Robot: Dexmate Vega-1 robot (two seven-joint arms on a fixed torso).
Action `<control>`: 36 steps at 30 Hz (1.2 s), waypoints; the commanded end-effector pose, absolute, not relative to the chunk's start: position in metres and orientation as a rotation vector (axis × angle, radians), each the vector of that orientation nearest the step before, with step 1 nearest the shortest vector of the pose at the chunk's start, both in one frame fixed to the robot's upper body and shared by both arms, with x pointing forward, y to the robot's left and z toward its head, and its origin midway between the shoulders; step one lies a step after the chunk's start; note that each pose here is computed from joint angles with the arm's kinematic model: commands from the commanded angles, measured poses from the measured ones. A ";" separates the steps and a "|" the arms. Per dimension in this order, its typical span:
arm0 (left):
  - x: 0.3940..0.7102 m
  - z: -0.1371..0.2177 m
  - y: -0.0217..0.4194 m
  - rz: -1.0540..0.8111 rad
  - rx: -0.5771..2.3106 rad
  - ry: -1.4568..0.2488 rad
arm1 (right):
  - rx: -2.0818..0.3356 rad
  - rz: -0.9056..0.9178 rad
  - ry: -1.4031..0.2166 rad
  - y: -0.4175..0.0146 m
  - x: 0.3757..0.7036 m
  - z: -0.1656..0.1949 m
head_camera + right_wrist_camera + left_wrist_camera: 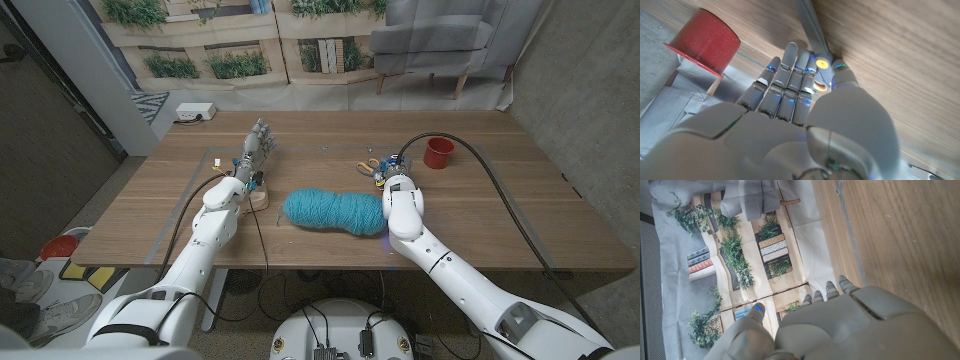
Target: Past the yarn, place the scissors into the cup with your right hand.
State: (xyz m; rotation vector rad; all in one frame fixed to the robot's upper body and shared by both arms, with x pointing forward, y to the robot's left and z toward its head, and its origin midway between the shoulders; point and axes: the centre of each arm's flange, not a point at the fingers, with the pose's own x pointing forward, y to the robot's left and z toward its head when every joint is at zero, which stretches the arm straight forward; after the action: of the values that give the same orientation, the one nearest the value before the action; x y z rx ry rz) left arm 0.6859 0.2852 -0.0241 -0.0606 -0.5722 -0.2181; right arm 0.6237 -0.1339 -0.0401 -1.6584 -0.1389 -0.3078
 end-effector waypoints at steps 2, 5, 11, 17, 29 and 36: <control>0.684 -0.025 0.287 -0.213 -0.064 -0.571 | -1.692 -0.268 -0.147 -0.132 0.625 -0.046; 0.684 -0.025 0.287 -0.213 -0.063 -0.571 | -1.688 -0.276 -0.179 -0.132 0.625 -0.046; 0.686 -0.025 0.286 -0.214 -0.062 -0.570 | -1.666 -0.331 -0.237 -0.135 0.623 -0.048; 0.688 -0.025 0.286 -0.214 -0.062 -0.566 | -1.615 -0.381 -0.297 -0.141 0.623 -0.050; 0.690 -0.024 0.284 -0.215 -0.060 -0.567 | -1.521 -0.395 -0.334 -0.149 0.624 -0.052; 0.690 -0.023 0.283 -0.216 -0.060 -0.568 | -1.466 -0.385 -0.335 -0.152 0.624 -0.048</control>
State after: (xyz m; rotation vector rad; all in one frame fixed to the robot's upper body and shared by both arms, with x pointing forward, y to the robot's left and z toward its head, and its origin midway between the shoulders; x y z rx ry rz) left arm 0.6893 0.2846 -0.0245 -0.0605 -0.5664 -0.2151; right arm 0.6248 -0.1458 -0.0517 -1.5514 -0.3122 -0.3780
